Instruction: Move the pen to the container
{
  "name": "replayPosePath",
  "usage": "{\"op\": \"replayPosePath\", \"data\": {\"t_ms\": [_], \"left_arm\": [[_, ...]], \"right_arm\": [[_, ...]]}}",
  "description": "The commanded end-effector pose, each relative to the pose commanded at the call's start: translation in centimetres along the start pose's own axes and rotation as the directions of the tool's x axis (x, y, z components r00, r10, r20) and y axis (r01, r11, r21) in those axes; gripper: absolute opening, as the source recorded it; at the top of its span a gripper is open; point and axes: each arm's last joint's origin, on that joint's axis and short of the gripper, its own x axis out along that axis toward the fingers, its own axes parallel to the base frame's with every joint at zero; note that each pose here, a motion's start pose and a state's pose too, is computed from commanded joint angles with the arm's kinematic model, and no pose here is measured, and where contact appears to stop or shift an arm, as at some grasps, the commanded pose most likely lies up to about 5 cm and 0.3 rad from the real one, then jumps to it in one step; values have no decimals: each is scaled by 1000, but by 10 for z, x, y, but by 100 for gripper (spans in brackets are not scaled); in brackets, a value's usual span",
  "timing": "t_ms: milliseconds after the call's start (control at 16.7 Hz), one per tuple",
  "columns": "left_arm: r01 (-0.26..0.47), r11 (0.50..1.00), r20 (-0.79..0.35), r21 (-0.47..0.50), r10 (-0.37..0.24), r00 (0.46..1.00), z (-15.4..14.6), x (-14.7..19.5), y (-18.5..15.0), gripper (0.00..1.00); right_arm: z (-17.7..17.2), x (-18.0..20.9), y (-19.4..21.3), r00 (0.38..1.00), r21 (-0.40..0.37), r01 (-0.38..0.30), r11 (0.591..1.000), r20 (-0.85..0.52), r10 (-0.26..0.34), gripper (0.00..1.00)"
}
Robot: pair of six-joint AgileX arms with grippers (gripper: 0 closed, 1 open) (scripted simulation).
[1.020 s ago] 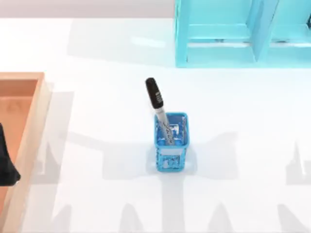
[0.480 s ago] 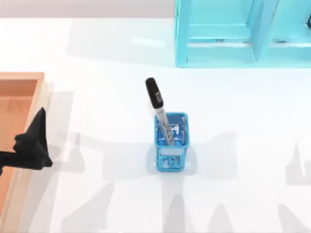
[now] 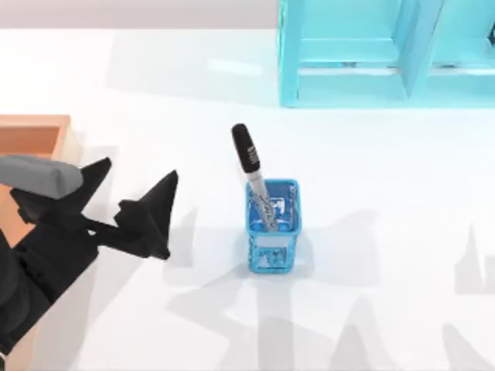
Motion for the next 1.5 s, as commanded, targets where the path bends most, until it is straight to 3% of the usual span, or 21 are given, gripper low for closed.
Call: {"op": "replayPosePath", "data": {"t_ms": [240, 480, 1140, 1500], "left_arm": [[86, 992, -77, -93, -93, 993, -29, 23, -9, 100], [114, 979, -141, -171, -139, 980, -56, 34, -13, 100], [111, 971, -173, -210, -148, 974, -70, 40, -13, 100], [115, 971, -170, -211, -153, 974, -79, 98, -22, 100]], "right_arm": [[0, 0, 0, 1000, 0, 0, 1000, 0, 0, 100], [0, 0, 0, 1000, 0, 0, 1000, 0, 0, 100], [0, 0, 0, 1000, 0, 0, 1000, 0, 0, 100], [0, 0, 0, 1000, 0, 0, 1000, 0, 0, 100]]}}
